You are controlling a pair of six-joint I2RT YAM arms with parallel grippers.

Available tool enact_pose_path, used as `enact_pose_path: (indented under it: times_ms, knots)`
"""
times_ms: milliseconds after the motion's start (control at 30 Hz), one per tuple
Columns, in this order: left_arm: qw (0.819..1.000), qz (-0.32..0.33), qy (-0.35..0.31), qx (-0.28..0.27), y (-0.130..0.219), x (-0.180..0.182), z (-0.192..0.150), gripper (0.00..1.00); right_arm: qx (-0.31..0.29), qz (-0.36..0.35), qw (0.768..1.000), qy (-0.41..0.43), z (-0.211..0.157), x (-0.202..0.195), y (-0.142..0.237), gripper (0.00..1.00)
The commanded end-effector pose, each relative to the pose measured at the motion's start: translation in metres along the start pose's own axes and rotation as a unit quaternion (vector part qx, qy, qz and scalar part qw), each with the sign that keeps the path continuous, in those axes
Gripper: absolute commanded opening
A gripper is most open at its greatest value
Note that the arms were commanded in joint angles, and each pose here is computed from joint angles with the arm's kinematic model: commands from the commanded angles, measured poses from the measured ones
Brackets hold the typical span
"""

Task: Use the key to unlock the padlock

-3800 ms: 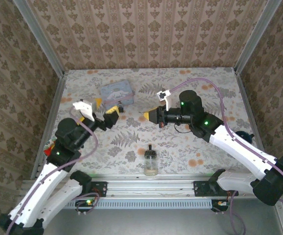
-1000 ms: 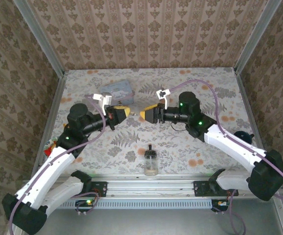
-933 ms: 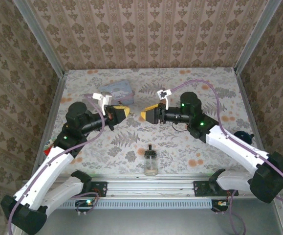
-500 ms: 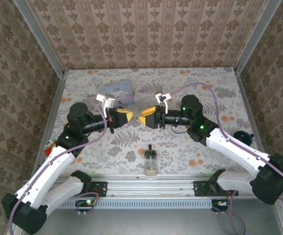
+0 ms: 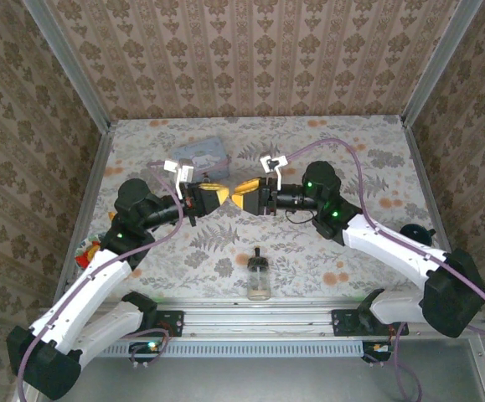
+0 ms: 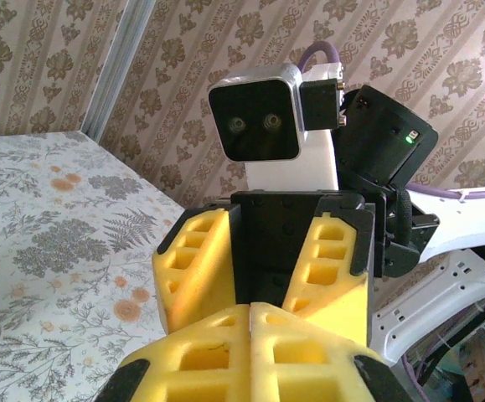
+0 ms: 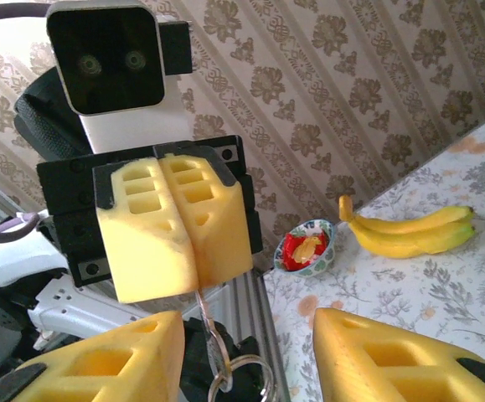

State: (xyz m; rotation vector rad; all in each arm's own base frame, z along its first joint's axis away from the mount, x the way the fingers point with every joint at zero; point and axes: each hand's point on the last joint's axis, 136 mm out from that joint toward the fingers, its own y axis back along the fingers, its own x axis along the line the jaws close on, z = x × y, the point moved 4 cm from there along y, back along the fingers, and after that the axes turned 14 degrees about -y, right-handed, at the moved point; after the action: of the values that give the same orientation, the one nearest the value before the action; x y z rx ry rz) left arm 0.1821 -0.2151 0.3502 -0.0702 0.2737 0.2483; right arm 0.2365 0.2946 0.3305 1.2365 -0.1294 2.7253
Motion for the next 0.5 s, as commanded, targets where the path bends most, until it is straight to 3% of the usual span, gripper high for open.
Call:
enact_pose_path:
  times_ms: [0,467]
  knots:
    - [1.000,-0.004,-0.009,-0.021,0.0015,-0.0044,0.0056,0.00,0.011,0.031,0.999,0.006,-0.0013,0.0098,-0.0055,0.44]
    - [0.999,0.013,-0.006,-0.041,0.0027,0.0019,0.0081,0.00,0.015,0.027,0.999,0.008,-0.0035,0.0094,-0.0049,0.34]
